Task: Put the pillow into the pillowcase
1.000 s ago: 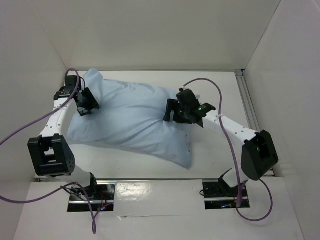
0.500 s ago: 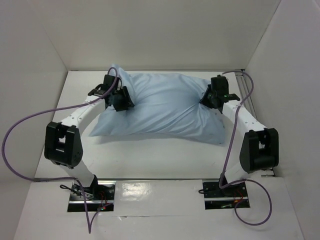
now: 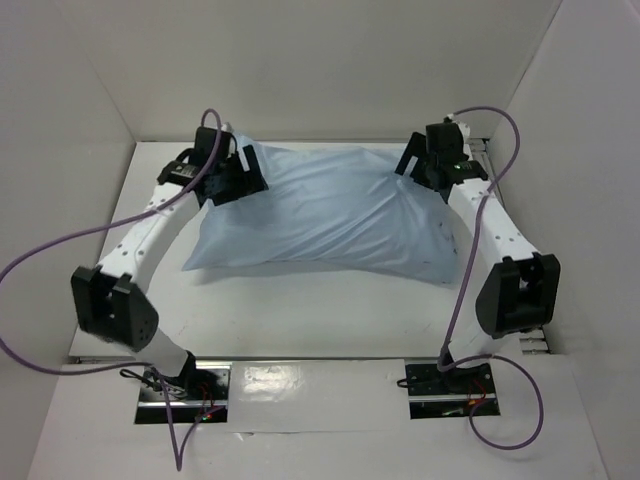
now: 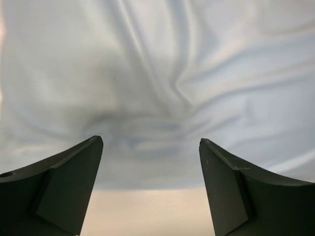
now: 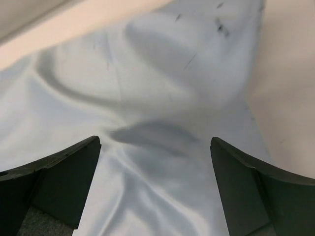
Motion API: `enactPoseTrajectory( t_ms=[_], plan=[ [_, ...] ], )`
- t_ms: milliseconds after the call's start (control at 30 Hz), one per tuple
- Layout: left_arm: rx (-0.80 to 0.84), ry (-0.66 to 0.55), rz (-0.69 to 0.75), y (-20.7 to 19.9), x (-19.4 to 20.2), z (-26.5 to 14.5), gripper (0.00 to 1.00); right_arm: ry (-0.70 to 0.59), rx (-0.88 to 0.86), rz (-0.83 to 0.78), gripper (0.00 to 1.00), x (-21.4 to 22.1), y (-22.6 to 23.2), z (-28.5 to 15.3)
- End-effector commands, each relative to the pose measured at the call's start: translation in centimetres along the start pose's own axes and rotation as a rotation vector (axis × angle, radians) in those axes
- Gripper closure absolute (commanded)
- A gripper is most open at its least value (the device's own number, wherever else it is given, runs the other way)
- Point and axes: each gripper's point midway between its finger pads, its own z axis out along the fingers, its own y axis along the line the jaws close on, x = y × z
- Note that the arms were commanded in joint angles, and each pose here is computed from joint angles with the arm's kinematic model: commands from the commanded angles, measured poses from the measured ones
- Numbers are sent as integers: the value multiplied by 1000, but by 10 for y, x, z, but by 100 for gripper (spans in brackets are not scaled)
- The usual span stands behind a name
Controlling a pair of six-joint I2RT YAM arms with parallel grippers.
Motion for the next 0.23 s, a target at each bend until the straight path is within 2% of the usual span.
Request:
enactPoseTrajectory(
  t_ms=[0, 67, 200],
  plan=[
    [25, -253, 44, -6, -53, -89, 7, -198, 109, 17, 0, -61, -16, -66],
    [74, -348, 79, -13, -65, -126, 6, -251, 152, 21, 0, -72, -28, -88],
    [113, -471, 98, -13, -77, -168, 5, -332, 198, 34, 0, -80, -46, -118]
  ],
)
